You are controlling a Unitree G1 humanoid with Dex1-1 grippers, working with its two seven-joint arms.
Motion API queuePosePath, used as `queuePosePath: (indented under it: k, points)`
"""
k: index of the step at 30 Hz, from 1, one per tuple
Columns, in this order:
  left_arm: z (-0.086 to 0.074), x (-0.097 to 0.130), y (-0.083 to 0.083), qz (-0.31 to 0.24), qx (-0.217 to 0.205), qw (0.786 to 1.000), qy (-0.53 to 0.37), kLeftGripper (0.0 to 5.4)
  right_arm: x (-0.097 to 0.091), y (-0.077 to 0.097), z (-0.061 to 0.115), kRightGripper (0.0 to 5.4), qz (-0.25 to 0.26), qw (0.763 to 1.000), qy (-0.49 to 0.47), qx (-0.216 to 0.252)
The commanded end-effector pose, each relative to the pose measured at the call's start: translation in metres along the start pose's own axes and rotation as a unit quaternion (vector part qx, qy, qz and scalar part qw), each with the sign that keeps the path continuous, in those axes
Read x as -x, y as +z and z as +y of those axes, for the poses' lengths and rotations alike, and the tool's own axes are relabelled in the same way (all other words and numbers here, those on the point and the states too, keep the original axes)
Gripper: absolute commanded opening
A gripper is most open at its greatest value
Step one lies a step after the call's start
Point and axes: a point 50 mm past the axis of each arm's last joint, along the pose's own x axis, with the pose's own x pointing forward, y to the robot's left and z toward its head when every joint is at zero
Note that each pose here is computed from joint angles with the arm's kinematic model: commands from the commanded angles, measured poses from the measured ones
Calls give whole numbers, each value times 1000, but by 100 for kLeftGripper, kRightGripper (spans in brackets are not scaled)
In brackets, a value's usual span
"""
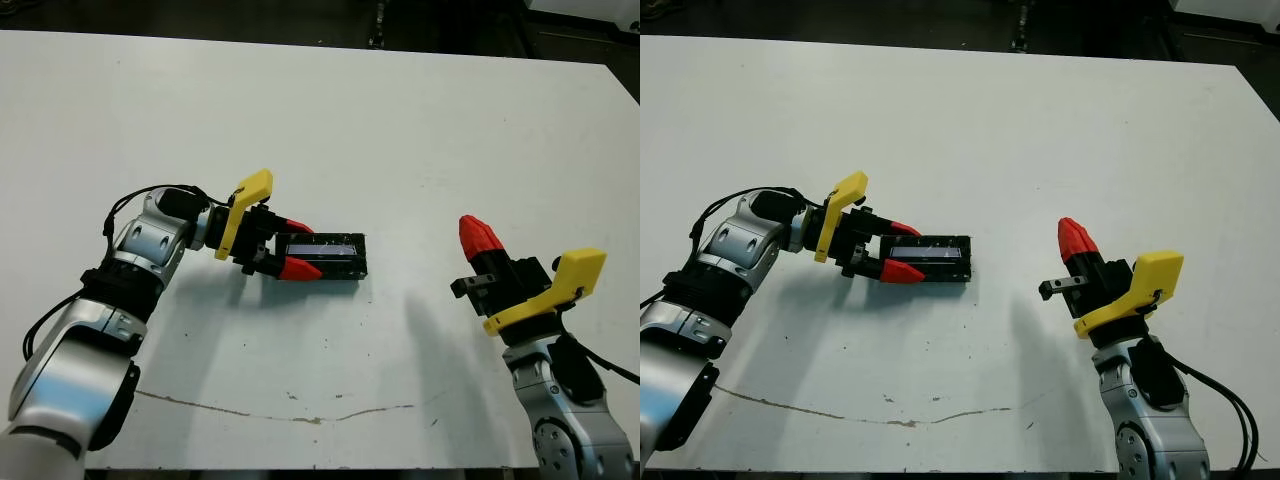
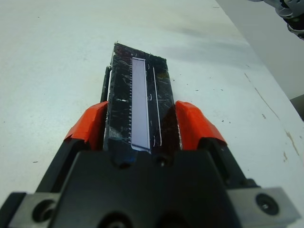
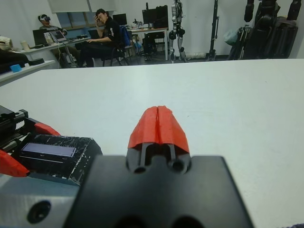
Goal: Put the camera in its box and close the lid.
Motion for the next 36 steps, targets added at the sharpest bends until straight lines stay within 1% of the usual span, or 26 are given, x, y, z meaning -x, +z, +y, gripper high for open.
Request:
queuePosePath:
  k: [1,5,9,12,14,24,31,35,36]
  points:
    - [3,27,-27,40,49,996,60,314,2,-1,-3,0,6,1000,-1,0]
    - [2,32,-29,41,45,996,72,314,2,-1,-3,0,6,1000,1,-1]
    - [1,36,-35,21,67,994,78,314,2,-1,-3,0,7,1000,-1,0]
    - [-1,39,-40,16,80,993,84,314,2,-1,-3,0,7,1000,-1,1]
    - [-3,40,-41,14,76,993,85,314,2,-1,-3,0,9,1000,-4,6]
    - [-6,51,-46,-18,88,991,102,314,3,-2,-3,0,11,1000,0,5]
    - [-7,56,-52,-19,106,988,108,314,3,-3,-3,0,12,1000,0,-6]
    - [-7,58,-55,-18,117,987,113,314,2,-3,-3,0,14,1000,-1,-2]
    - [-6,58,-55,-16,114,987,115,314,2,-3,-3,0,14,1000,-1,-1]
